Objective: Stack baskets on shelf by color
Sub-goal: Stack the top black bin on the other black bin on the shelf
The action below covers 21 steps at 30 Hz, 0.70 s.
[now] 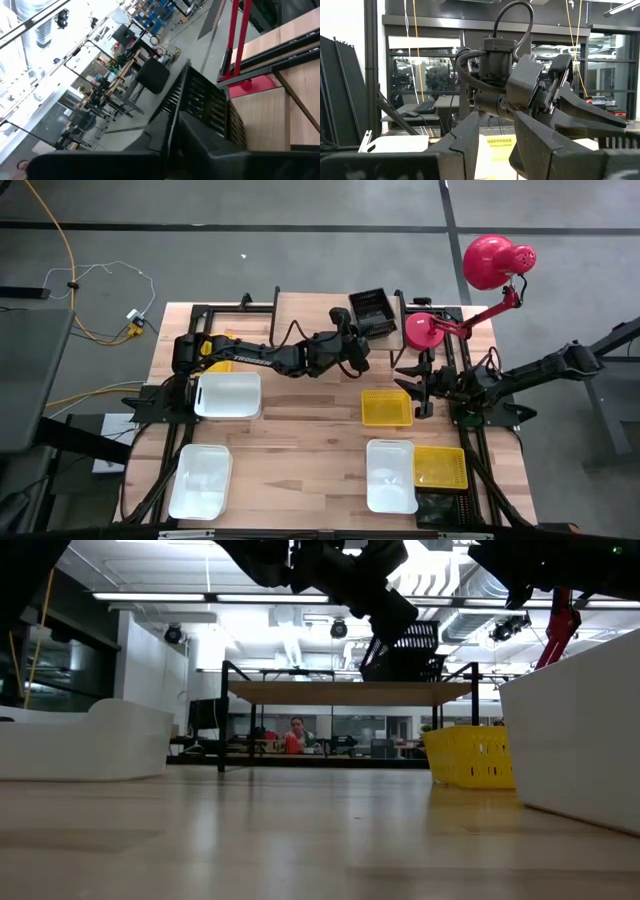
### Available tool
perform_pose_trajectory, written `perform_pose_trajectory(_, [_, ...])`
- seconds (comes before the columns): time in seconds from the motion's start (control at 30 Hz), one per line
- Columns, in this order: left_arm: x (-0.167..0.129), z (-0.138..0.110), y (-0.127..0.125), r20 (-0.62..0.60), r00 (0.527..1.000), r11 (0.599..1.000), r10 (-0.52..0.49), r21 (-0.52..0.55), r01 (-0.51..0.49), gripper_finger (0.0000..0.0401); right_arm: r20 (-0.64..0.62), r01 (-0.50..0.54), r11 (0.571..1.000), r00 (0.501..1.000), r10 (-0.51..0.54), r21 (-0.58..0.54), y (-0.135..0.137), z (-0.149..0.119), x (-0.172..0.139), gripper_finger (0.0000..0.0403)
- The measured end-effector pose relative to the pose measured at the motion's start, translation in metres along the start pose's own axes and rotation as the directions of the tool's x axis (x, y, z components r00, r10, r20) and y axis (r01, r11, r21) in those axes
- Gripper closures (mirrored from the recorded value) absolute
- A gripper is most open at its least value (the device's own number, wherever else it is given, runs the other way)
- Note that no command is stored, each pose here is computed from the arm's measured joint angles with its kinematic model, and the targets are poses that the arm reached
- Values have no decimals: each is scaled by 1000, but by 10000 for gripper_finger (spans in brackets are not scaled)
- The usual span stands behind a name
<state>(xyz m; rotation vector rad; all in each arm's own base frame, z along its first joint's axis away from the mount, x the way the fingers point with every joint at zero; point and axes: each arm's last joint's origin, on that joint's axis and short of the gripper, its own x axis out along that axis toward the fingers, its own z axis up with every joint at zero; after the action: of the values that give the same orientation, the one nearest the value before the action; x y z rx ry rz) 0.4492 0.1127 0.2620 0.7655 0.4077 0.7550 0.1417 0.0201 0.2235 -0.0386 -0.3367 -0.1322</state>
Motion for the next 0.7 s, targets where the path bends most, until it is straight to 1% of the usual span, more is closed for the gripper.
perform_pose_trajectory(0.23, [0, 4, 1, -19, 1000, 1000, -1, 2, 1, 282, 0, 0, 1000, 1000, 0, 0, 0, 0, 0, 289])
perform_pose_trajectory(0.4, [-6, 12, 0, -2, 1000, 1000, -5, -2, 5, 240, -1, 0, 1000, 1000, 0, 0, 0, 0, 0, 289])
perform_pose_trajectory(0.5, [-12, 19, -2, 16, 1000, 1000, -9, 3, 9, 229, -1, 0, 1000, 1000, 0, 0, 0, 0, 0, 289])
perform_pose_trajectory(0.6, [-15, 22, -5, 12, 1000, 1000, -8, 15, 8, 230, -4, -1, 1000, 1000, 1, -1, 0, 0, 0, 289])
perform_pose_trajectory(0.7, [-14, 22, -2, 30, 999, 997, -16, -74, 18, 255, -4, -1, 1000, 1000, 1, -1, 0, 0, 0, 289])
